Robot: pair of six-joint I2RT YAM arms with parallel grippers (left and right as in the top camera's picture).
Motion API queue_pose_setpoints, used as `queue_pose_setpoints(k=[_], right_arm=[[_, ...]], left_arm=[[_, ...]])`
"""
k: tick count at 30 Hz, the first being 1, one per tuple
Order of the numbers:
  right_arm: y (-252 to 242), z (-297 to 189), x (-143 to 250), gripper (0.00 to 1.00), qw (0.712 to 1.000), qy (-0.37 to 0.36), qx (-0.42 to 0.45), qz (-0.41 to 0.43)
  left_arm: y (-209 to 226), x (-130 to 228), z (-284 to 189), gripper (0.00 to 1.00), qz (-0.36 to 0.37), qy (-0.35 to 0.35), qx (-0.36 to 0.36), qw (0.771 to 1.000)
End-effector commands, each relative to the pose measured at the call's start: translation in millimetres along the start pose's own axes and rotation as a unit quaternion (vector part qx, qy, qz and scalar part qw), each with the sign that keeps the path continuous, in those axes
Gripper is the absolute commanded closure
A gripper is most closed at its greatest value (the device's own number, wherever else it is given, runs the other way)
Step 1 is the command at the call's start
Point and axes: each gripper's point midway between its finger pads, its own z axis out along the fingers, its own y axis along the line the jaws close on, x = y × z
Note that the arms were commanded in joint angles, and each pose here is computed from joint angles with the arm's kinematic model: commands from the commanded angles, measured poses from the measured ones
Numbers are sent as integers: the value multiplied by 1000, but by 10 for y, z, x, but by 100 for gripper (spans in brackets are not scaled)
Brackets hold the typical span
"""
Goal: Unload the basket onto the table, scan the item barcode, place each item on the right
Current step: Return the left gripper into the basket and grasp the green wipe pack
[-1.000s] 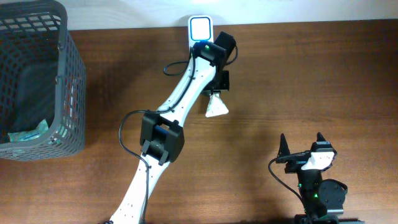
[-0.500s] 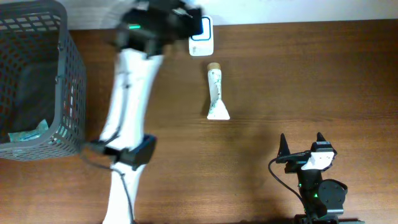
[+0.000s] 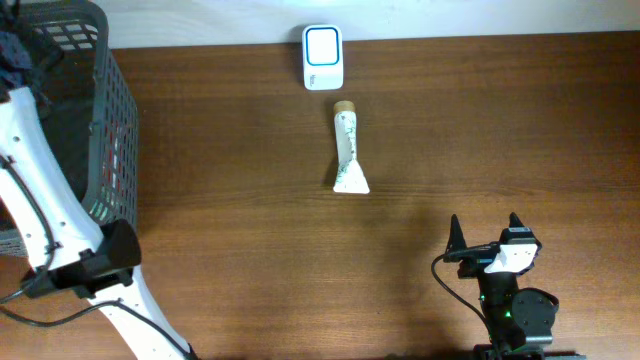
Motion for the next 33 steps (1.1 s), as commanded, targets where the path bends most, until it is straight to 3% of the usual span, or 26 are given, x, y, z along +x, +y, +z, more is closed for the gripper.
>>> queue_pose_setpoints(k=[1, 7, 10, 13, 20, 25, 27, 29, 31, 33], right_arm=[[9, 2, 29, 1, 1000, 2, -1, -2], [9, 2, 29, 1, 1000, 2, -1, -2], [9, 2, 29, 1, 1000, 2, -1, -2], [9, 2, 29, 1, 1000, 2, -1, -2], [9, 2, 29, 1, 1000, 2, -1, -2], [9, 2, 29, 1, 1000, 2, -1, -2], [9, 2, 29, 1, 1000, 2, -1, -2], [9, 2, 29, 1, 1000, 2, -1, -2], [9, 2, 29, 1, 1000, 2, -1, -2], [9, 2, 29, 1, 1000, 2, -1, -2]], left_arm=[[466, 14, 439, 1, -90, 28, -92, 991], [1112, 488, 1256, 1, -99, 129, -213, 964], [1106, 692, 1593, 1, -97, 143, -216, 961], [1020, 932, 1915, 7, -100, 157, -198, 962], [1294, 1330, 2282, 5, -119, 177, -230, 949], [1575, 1356, 2302, 5, -142, 189, -254, 938], [1660, 1474, 2344, 16, -141, 200, -264, 933], [1708, 1625, 2407, 16, -137, 208, -270, 930], [1766, 1803, 2483, 26, -133, 217, -276, 927], [1788, 1857, 2497, 51, -131, 220, -278, 926]])
